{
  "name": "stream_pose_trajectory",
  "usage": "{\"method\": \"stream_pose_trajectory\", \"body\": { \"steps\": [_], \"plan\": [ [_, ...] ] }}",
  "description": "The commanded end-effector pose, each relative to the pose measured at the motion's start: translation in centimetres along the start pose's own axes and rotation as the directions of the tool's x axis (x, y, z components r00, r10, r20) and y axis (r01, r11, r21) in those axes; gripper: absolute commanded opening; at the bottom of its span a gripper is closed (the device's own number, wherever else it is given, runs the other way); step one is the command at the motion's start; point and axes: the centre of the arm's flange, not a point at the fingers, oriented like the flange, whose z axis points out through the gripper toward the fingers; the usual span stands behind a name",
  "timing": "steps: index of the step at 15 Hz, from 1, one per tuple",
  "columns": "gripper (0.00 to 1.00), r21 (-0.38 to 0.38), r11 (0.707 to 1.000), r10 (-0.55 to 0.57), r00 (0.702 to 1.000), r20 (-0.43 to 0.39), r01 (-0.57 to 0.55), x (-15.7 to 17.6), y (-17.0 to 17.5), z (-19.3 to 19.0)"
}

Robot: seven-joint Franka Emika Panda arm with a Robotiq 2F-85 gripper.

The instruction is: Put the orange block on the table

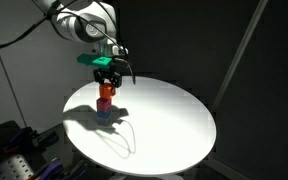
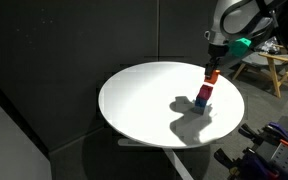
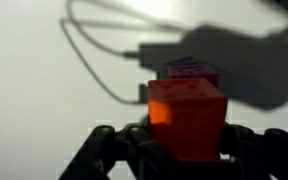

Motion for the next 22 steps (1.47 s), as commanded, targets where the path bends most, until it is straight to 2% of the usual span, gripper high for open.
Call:
{"method": "stream_pose_trajectory", "body": {
  "steps": [1,7,13,22],
  "plan": [
    [0.22,-0.011,1.000,0.018,1.000,0.006,-0.018,-0.8,2.4,-1.1],
    [0.22,-0.022,1.000,0.004,1.000,-0.003,-0.004,-1.6,5.8,-0.5],
    [0.22,-0.039,0.998,-0.047,0.999,0.000,0.047,-1.9,7.6,1.0],
    [0.22,-0.035,0.989,-0.142,0.990,0.024,0.143,-1.8,9.5,5.6]
  ]
}}
